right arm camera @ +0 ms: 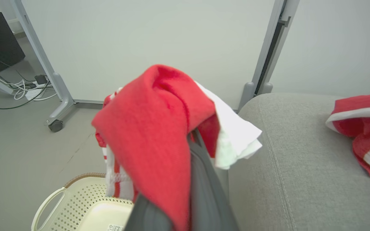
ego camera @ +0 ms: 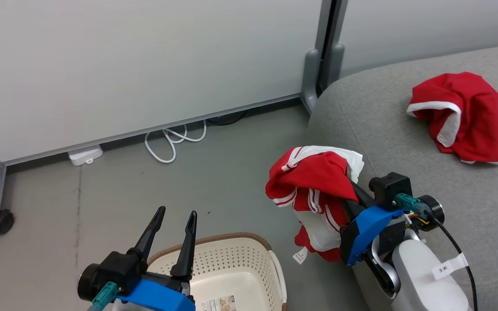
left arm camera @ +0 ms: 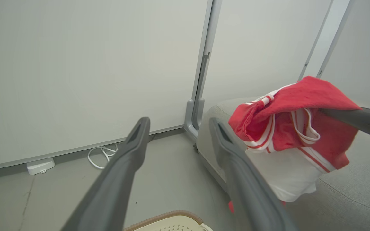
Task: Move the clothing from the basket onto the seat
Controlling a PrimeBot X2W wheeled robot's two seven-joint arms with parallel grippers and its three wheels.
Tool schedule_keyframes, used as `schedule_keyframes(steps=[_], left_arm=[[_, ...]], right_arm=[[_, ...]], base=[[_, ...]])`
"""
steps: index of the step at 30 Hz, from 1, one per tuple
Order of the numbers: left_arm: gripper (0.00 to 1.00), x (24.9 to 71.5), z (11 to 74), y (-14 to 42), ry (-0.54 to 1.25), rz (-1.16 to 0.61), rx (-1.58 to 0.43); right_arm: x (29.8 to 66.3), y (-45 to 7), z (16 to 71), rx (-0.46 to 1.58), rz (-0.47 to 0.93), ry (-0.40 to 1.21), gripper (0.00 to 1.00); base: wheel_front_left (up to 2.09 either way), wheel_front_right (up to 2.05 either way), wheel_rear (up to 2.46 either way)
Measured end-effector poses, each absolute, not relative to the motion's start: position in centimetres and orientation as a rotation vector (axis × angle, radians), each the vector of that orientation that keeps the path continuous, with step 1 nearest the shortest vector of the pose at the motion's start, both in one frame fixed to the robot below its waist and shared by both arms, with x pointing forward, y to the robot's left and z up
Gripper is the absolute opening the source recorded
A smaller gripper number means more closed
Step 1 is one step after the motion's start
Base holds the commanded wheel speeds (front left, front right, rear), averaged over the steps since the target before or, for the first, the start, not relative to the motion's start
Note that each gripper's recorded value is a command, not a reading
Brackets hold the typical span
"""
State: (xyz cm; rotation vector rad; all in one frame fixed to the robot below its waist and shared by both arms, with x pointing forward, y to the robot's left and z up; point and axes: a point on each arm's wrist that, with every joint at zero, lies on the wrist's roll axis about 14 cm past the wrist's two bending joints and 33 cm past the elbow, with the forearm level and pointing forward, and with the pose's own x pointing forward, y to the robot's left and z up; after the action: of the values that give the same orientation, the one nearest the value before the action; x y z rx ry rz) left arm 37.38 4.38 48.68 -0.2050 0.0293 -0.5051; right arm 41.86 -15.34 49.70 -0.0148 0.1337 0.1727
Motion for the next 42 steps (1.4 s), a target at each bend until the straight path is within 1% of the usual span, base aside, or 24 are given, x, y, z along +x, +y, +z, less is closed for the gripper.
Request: schedule_keyframes(steps=[7,16,27,37,39,42], left_arm=[[1.0,38.0,48.3,1.2,0.041,-0.598,-0.199],[1.0,38.5,47.6,-2.7,0.062,-0.711,-0.199],[1.0,38.7,47.0,-5.8,0.082,-0.799,-0.209],[1.0,38.4,46.8,-6.4,0.089,-0.825,-0.211],[1.0,38.6,46.6,-6.3,0.092,-0.823,-0.212],[1.0,39.0,46.0,-6.1,0.102,-0.819,-0.216]], right_arm=[[40.3,-18.7,49.7,-0.01,0.08,0.134,0.0],[37.5,-23.3,49.4,0.011,-0.06,0.14,0.0],[35.3,-25.9,49.0,0.023,-0.148,0.154,0.0],[35.4,-26.6,49.4,0.032,-0.167,0.144,0.0],[36.2,-26.7,50.0,0.033,-0.163,0.135,0.0],[38.2,-27.7,52.3,0.014,-0.17,0.087,0.0]], base=[[0.0,0.0,0.0],[0.0,0.0,0.0],[0.0,0.0,0.0],[0.0,0.0,0.0],[0.0,0.0,0.0],[0.0,0.0,0.0]])
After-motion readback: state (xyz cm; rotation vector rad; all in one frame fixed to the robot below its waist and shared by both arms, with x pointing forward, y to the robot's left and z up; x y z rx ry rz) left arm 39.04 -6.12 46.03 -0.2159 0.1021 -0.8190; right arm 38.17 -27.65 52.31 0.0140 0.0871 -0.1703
